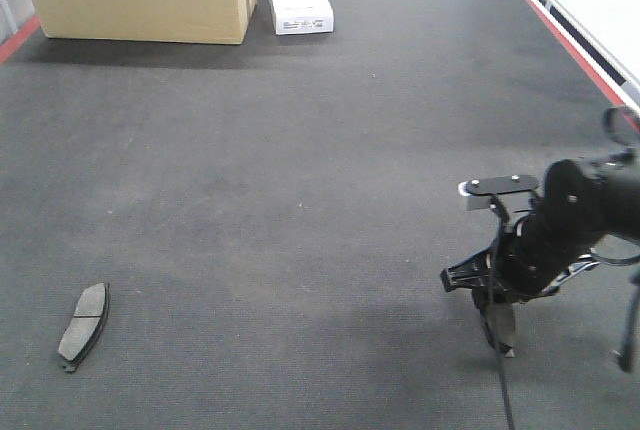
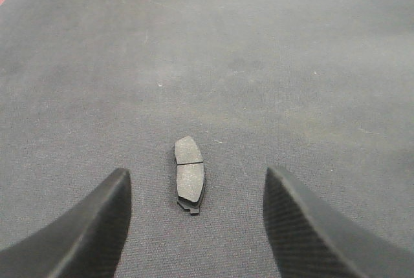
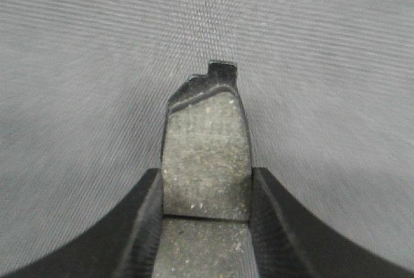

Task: Move and align brake pads A on conveyor
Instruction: 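Lower the right gripper's brake pad onto the belt and open it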

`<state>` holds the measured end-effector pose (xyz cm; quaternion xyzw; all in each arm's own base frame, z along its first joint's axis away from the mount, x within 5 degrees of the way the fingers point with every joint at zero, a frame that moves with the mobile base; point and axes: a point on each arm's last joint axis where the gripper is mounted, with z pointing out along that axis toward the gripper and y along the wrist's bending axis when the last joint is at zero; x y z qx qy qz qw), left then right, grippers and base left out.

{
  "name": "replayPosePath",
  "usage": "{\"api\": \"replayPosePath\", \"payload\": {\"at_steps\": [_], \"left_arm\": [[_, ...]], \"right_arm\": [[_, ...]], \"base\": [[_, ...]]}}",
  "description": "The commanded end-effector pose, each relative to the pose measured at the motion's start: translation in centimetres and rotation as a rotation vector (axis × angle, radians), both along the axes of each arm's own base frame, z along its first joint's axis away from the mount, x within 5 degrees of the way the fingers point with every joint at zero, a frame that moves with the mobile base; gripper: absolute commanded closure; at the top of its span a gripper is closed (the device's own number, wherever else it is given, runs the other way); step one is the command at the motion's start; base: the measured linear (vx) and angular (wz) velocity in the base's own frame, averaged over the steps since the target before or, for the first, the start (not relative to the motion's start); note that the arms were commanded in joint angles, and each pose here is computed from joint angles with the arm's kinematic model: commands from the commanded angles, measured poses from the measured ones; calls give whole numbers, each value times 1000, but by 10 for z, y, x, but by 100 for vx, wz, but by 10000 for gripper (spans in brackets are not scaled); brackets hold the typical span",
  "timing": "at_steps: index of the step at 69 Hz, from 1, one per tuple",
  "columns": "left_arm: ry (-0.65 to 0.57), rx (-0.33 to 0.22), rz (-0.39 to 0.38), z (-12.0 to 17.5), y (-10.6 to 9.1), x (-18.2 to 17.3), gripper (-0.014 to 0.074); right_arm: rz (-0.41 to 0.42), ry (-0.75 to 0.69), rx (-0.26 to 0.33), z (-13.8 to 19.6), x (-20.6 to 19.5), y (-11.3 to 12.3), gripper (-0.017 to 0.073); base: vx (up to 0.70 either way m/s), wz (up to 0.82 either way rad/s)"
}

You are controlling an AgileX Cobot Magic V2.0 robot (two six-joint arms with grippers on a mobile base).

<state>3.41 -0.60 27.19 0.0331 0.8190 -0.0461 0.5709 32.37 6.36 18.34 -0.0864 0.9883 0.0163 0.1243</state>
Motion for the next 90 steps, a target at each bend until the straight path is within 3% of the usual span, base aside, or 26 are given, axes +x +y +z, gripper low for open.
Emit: {"api": "replayPosePath", "payload": {"at_steps": [1, 10, 22, 32, 46, 70, 90], "left_arm": [[-75, -11, -3, 13, 0, 2, 155], [-75, -11, -3, 13, 0, 2, 155], [-75, -11, -3, 13, 0, 2, 155], [-75, -11, -3, 13, 0, 2, 155], [-75, -11, -3, 13, 0, 2, 155], [-75, -11, -3, 13, 0, 2, 155], [-75, -11, -3, 13, 0, 2, 155]], "right_arm": [[13, -56, -1, 14, 13, 1, 483], [8, -22, -5, 6, 21, 2, 376], [2, -45, 1, 6, 24, 3, 160], [20, -55, -3, 18, 17, 2, 62], [13, -199, 26, 60, -15, -5, 54], [6, -576, 105, 130, -111, -22, 54], [5, -818, 149, 143, -189, -37, 54]], "base": [[0, 0], [0, 0], [0, 0], [0, 0], [0, 0], [0, 0], [0, 0]]}}
